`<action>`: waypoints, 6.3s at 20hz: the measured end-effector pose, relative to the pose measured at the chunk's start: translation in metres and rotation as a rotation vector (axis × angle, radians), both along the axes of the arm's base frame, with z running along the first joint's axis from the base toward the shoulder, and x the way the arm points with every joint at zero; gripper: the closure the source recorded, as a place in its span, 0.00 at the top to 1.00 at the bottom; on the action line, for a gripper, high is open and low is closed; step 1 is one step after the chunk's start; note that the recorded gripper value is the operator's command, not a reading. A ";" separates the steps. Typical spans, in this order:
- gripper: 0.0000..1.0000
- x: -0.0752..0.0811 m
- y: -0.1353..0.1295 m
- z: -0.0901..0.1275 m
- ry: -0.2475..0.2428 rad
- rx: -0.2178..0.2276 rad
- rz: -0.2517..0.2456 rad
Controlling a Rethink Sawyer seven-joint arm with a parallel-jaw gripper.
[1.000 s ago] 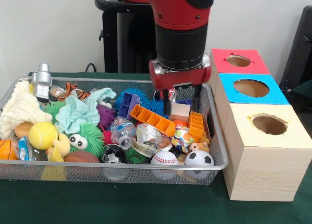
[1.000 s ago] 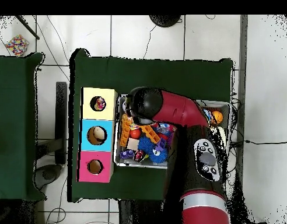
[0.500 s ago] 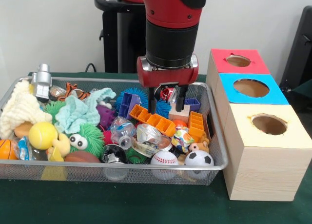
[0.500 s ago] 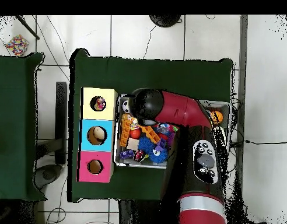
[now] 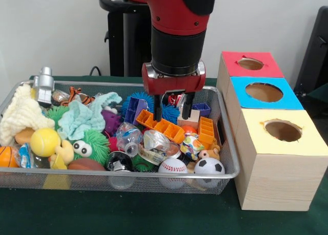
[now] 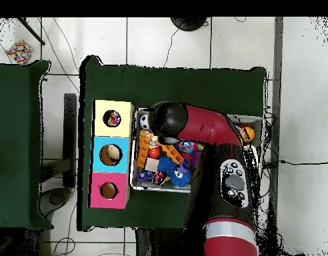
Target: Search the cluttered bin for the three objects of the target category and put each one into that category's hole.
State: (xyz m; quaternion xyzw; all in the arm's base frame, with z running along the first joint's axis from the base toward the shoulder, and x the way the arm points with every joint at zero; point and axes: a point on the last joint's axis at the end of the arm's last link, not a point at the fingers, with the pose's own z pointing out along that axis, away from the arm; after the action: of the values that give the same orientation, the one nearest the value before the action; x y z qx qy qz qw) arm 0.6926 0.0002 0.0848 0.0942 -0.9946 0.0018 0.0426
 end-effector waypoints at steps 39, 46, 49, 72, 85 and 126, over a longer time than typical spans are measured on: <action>1.00 0.006 -0.039 -0.053 0.049 0.095 -0.123; 1.00 -0.001 -0.033 -0.047 0.064 0.169 -0.152; 1.00 -0.003 -0.025 -0.045 0.071 0.219 -0.166; 1.00 -0.006 0.023 -0.054 0.086 0.297 -0.082; 1.00 -0.020 0.037 -0.100 0.125 0.207 0.022; 0.00 -0.015 0.023 -0.120 0.125 0.132 0.026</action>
State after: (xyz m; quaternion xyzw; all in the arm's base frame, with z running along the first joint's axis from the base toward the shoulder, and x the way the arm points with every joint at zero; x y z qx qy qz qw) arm 0.6778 0.0230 -0.0356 0.1097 -0.9867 -0.0691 0.0985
